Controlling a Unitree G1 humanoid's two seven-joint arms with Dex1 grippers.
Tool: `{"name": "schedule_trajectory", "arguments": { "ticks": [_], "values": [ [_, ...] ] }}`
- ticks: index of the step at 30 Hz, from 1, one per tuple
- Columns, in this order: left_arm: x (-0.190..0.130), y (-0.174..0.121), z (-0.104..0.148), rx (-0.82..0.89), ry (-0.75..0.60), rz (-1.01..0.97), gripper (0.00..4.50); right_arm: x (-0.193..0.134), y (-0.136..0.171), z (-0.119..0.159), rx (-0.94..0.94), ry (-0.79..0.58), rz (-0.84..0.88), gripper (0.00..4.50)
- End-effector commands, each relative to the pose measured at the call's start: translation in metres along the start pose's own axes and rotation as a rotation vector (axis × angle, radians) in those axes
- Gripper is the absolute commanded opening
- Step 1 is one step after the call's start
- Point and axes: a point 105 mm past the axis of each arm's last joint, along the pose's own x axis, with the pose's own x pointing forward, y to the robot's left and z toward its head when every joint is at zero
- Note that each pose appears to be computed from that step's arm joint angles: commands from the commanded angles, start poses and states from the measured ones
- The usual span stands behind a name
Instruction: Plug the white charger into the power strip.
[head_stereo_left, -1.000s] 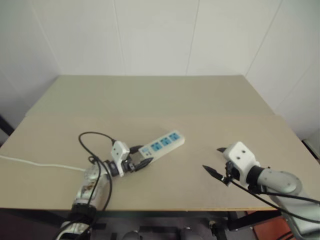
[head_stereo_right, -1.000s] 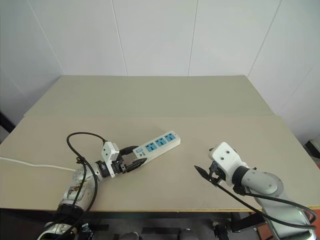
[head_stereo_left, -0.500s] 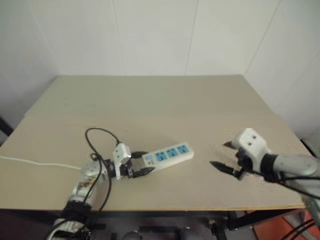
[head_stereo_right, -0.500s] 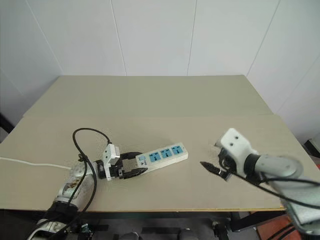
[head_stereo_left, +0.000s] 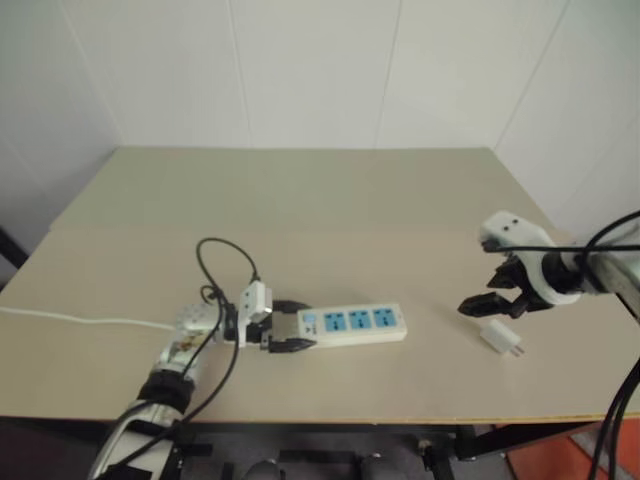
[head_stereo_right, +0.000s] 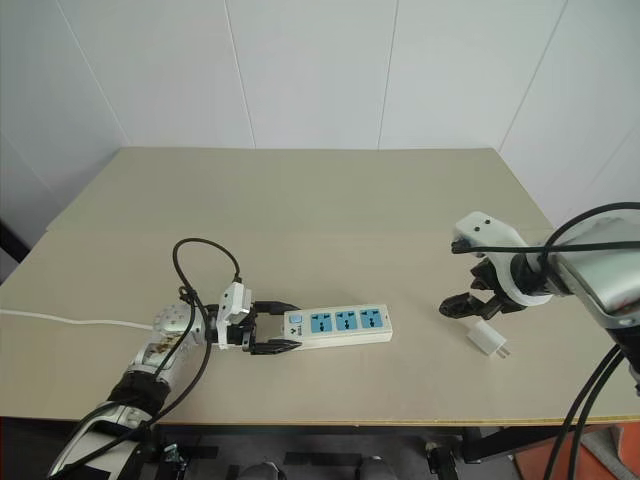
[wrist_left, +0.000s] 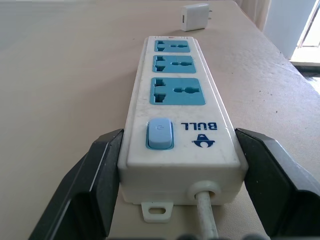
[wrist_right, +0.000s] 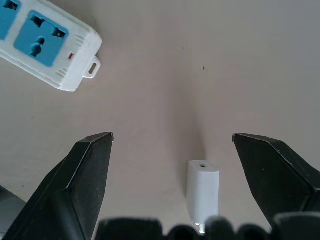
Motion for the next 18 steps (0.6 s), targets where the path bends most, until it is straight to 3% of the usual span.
{"name": "schedule_trajectory", "arguments": {
  "ticks": [1,18],
  "values": [
    [0.009,-0.004,0.002,0.04,-0.006,-0.015,3.22,-0.001,-0.015,-0.006,-0.006,0.046,-0.056,4.5],
    [0.007,-0.006,-0.001,0.073,-0.001,0.055,3.22,0.038,-0.034,-0.03,-0.082,0.134,-0.046,4.5]
  ]
}}
